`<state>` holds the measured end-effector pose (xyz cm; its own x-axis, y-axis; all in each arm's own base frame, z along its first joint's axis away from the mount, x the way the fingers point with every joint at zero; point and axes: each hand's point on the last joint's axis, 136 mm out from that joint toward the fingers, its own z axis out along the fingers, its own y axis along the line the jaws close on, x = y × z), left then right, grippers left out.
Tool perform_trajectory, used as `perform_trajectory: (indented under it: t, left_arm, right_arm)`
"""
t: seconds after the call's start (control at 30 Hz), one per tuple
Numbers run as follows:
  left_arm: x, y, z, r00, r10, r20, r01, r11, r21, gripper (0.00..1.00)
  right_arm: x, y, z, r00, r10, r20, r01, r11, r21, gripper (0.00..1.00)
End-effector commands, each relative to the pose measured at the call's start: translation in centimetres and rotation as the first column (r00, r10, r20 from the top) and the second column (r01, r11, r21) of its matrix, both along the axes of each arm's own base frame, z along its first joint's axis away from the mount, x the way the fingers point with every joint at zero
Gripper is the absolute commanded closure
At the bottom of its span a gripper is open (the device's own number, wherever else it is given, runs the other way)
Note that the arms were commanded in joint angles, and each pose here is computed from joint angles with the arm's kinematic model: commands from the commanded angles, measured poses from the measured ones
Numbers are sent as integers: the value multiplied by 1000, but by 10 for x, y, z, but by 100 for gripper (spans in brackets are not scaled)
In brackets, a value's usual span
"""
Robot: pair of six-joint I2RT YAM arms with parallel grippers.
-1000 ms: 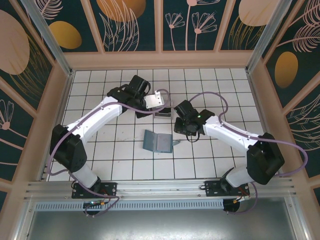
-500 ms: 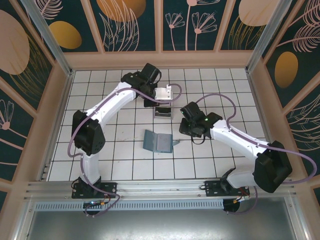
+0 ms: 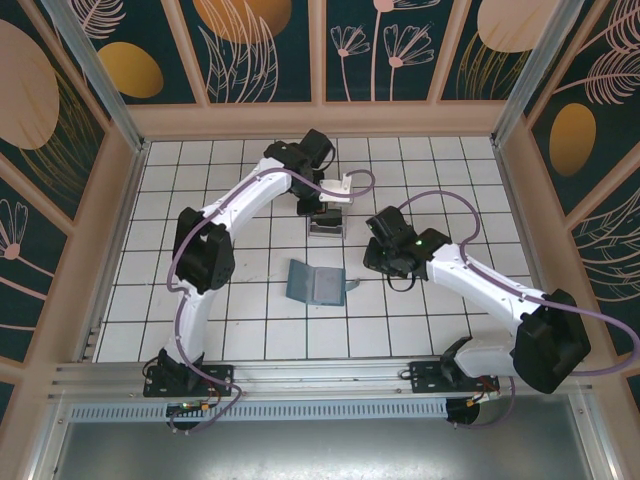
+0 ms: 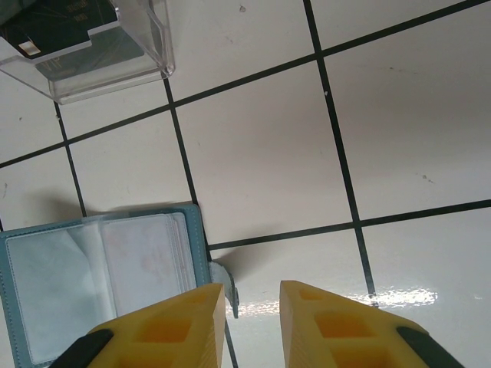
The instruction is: Take the credit cards out of the card holder
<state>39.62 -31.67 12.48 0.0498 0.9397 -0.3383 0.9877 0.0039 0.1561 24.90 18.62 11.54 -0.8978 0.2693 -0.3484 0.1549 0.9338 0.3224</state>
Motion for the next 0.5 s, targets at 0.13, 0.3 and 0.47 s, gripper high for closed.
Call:
perform_trajectory:
  t: [0.13,0.3,0.47]
  left_arm:
    - [3,-1,-15,1000,-12,-12,12,999,35,100]
    - [6,-5,-22,1000,-21,-20,21,999,35,100]
    - [4,-10,-29,999,-41,-36,42,998,38,100]
  right_arm:
    - [-3,-10,-7,999,-29,-19,29,999,-28,74]
    - [-4,-12,-8,999,-32,-25,31,999,-33,74]
    - [-5,-14,-9,999,-36,-28,35,999,-35,74]
